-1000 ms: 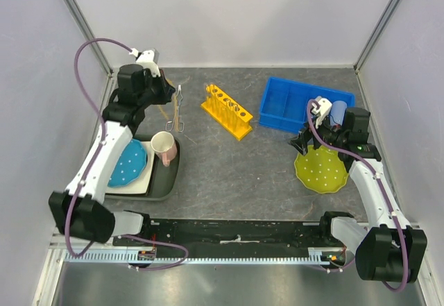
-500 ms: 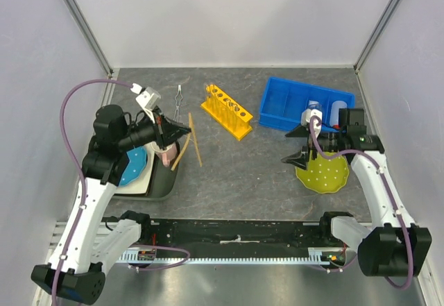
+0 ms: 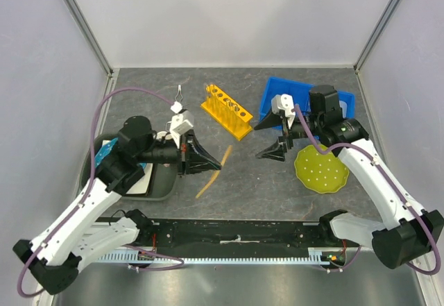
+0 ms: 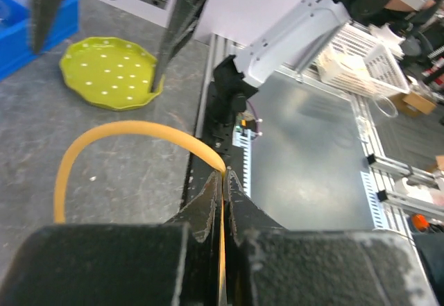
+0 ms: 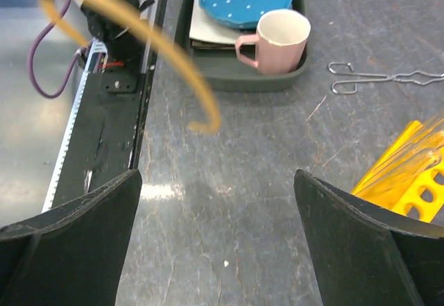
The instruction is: Organize the chemistry lab equipment
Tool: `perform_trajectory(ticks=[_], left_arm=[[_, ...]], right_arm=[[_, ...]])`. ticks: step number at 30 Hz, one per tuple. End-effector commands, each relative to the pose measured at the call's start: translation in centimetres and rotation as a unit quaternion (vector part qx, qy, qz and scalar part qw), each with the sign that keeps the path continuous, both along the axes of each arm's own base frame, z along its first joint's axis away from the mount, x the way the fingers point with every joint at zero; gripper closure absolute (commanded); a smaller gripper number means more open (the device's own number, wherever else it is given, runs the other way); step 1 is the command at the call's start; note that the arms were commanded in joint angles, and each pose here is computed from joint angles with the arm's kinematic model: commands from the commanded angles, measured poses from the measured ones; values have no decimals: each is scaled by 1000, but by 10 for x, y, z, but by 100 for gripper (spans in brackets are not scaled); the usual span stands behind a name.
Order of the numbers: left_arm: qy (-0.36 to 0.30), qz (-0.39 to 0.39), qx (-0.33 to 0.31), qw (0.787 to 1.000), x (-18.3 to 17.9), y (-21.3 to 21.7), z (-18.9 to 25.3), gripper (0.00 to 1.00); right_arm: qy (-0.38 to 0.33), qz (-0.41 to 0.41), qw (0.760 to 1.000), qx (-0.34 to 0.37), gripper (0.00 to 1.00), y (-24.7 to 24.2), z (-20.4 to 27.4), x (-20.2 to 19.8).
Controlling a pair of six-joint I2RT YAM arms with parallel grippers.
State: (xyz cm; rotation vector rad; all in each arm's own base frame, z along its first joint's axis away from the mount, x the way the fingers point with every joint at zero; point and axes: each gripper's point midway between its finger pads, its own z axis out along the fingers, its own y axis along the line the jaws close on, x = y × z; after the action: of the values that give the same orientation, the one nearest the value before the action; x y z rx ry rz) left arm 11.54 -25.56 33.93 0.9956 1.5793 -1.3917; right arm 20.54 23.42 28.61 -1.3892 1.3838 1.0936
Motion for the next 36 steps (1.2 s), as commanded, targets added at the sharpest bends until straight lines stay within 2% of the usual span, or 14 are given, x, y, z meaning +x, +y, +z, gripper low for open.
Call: perform_trajectory(ticks=[1,6,9,12,13,16,18,21,24,25,27,28,32,36], left_arm=[[6,-16,-28,999,-2,-27,16,98],[7,-40,-28,999,-4,-61,19,98],[6,-42,-21,999,-1,-75,18,98],[-1,-39,-25,999,2,-81,20,98],[0,-39,-25,999,3,-82,19,98],[4,-36,-23,999,4,-84,16,98],[5,-32,-21,999,5,-84,14,98],[0,-20,-20,1000,7,-81,13,98],[-6,-6,-17,1000,10,-78,12,98],[-8,-4,-17,1000,10,-77,13,98],[-6,-3,-13,1000,11,-78,11,98],[-5,-4,-14,1000,11,-78,12,98],[3,-16,-18,1000,8,-81,13,98],[6,-26,-23,999,5,-82,13,98]], right_arm=[[-4,-34,999,34,2,17,29,16],[20,-31,999,32,5,27,13,10],[37,-16,999,29,15,30,2,-1],[47,-12,999,22,34,29,-8,-7],[47,-13,999,18,48,28,-12,-7],[54,-19,998,-7,69,22,-23,-12],[44,-17,999,-16,71,19,-24,-14],[39,-12,999,-27,72,14,-27,-20],[38,-5,999,-31,64,12,-27,-26],[39,-1,999,-31,55,11,-27,-29],[45,8,999,-27,43,11,-29,-34],[45,12,999,-24,33,11,-30,-37],[40,-7,999,-24,31,10,-30,-32],[34,-20,999,-26,32,12,-23,-22]])
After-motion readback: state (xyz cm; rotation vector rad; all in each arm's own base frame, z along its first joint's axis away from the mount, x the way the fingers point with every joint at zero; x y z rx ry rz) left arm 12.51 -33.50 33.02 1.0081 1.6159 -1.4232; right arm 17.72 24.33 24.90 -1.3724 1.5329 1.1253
